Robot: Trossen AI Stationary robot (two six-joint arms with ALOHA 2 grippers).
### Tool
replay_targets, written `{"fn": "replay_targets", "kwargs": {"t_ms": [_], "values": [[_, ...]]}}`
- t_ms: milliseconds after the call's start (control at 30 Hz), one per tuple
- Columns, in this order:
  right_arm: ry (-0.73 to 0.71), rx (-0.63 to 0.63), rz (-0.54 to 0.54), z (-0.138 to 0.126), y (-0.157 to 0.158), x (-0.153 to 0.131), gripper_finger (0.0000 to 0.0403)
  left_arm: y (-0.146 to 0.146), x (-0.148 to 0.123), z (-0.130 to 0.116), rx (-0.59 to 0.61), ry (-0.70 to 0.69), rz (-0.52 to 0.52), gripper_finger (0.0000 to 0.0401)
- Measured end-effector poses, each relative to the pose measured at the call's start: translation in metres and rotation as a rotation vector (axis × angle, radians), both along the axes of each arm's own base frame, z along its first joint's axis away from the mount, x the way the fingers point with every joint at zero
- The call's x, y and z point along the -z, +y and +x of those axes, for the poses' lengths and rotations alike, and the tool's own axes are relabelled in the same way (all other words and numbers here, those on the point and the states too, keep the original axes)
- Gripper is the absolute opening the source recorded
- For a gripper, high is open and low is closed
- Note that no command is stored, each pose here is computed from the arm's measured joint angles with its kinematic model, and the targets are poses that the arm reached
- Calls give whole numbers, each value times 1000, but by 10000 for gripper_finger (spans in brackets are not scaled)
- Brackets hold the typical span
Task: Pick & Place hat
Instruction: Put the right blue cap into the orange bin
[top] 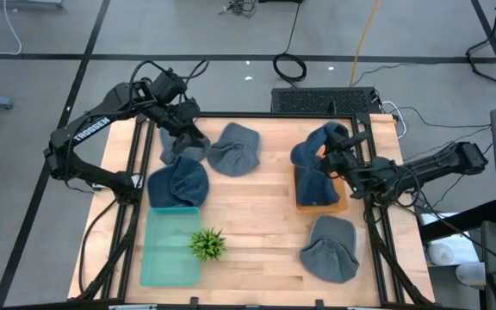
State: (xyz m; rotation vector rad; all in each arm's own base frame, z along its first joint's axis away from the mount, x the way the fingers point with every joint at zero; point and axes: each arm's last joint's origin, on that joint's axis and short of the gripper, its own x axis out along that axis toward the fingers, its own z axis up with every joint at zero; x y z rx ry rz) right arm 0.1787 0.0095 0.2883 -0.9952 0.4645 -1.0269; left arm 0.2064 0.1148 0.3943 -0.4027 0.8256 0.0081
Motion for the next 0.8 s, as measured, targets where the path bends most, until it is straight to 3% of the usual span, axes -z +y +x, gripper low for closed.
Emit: {"fn": "replay_targets", "kwargs": {"t_ms": [367,800], "values": [[68,21,11,-6,-1,38,9,-2,3,-3,-3,44,-31,187],[57,37,39,-15,-2,37,20,-4,4,-6,-24,78,-68,186]]}}
